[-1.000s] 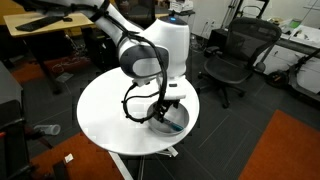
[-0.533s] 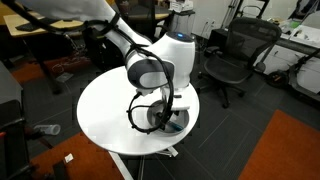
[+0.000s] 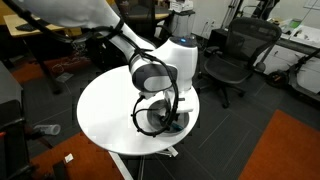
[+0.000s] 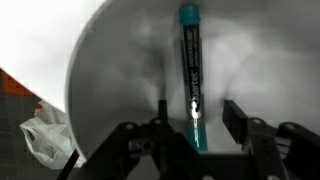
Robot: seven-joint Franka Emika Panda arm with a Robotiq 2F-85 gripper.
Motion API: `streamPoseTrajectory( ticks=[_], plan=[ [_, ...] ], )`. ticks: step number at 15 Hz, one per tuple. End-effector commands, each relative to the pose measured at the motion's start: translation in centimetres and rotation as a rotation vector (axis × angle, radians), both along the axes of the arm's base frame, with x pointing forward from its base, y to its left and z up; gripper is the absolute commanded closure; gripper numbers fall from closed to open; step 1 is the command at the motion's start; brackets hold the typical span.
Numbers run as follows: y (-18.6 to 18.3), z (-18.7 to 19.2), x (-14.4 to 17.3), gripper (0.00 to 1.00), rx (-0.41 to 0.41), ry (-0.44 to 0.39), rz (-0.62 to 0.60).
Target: Remove the marker from the grey bowl
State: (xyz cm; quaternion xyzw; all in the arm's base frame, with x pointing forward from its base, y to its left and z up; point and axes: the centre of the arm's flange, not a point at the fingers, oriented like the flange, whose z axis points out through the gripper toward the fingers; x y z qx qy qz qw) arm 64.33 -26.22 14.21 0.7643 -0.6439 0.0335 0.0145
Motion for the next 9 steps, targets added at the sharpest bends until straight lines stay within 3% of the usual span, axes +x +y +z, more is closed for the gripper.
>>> streamPoseTrajectory(
  ticks=[1,5,9],
  plan=[
    [-0.7,0.4,0.8,0.73,0.033,0.002,0.012],
    [-0.6,0.4,0.8,0.99,0.039,-0.004,0.008],
    [0.4,2.2,0.2,0.95,0.032,-0.035,0.028]
  ],
)
